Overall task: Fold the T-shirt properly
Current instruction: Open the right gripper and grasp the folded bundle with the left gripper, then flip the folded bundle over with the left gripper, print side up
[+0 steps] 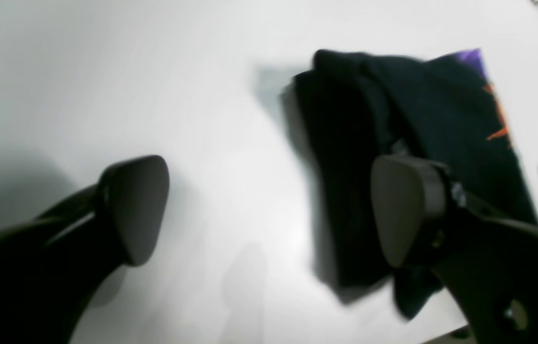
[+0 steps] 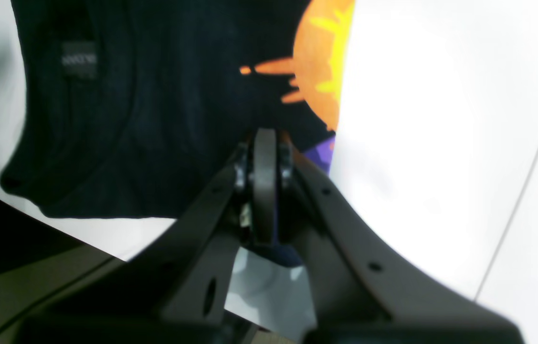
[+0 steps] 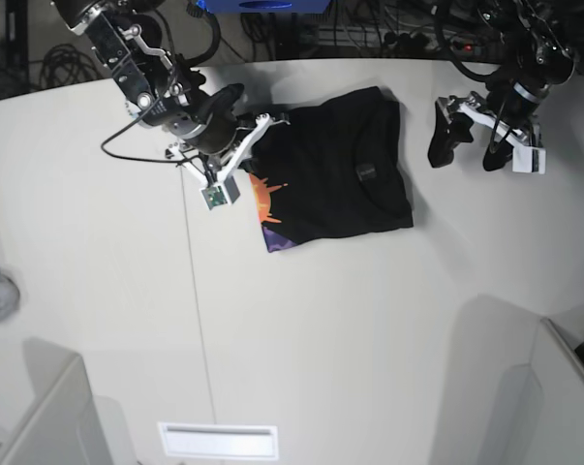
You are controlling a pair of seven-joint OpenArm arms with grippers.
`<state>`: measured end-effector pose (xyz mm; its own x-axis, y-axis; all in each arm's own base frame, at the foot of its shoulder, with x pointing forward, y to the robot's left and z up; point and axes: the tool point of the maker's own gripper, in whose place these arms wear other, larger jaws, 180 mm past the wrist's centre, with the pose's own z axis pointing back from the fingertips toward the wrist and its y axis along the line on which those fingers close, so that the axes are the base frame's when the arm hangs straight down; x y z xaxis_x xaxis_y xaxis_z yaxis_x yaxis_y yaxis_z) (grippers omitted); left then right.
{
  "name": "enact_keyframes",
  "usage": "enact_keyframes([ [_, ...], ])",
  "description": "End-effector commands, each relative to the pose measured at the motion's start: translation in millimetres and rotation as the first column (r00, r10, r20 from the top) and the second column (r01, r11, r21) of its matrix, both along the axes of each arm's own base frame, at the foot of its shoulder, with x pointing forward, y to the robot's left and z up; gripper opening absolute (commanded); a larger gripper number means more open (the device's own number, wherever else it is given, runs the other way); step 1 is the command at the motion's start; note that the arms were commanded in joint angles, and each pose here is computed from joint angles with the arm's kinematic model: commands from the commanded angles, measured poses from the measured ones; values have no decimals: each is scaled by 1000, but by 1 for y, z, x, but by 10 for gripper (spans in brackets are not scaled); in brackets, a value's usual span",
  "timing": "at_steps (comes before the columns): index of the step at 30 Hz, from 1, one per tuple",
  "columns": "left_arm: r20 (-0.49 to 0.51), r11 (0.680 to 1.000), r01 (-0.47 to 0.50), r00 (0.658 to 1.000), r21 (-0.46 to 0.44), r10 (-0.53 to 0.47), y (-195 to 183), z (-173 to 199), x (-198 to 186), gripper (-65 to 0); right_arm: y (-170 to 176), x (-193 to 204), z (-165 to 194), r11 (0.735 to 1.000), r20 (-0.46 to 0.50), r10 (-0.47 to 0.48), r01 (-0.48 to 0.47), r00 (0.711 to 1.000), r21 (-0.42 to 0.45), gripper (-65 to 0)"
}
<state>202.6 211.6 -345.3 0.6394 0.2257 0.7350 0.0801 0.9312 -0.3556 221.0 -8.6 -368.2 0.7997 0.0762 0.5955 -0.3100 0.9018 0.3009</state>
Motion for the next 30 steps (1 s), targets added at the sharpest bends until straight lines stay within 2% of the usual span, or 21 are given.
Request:
enact_keyframes([
  [1, 31, 1000, 21, 999, -10, -21, -5, 6, 5, 0, 1, 7, 10, 1000, 43, -1, 1, 999, 15, -650],
  [7, -11, 986, 126, 992, -112, -128, -50, -16, 8, 0, -6, 6, 7, 1000, 38, 2, -2, 999, -6, -650],
  [17, -88, 967, 87, 990, -239, -111, -58, -57, 22, 0, -6, 5, 6, 1000, 37, 2, -2, 999, -6, -650],
  [22, -111, 952, 134, 979, -274, -170, -79, -67, 22, 0, -6, 5, 6, 1000, 37, 2, -2, 999, -6, -650],
  [23, -117, 950, 140, 977, -280, -178, -81, -69, 21, -53, -6, 5, 6, 1000, 37, 2, -2, 999, -6, -650],
  [25, -141, 954, 144, 972, -264, -186, -81, -75, 18, -202, -6, 5, 6, 1000, 37, 2, -2, 999, -6, -650],
  [28, -190, 970, 164, 962, -182, -198, -75, -86, 17, -451, -7, 5, 6, 1000, 37, 1, 0, 999, -6, -650],
  [30, -225, 975, 175, 953, -134, -202, -71, -93, 16, -591, -7, 6, 6, 1000, 38, -1, 1, 999, -7, -650],
])
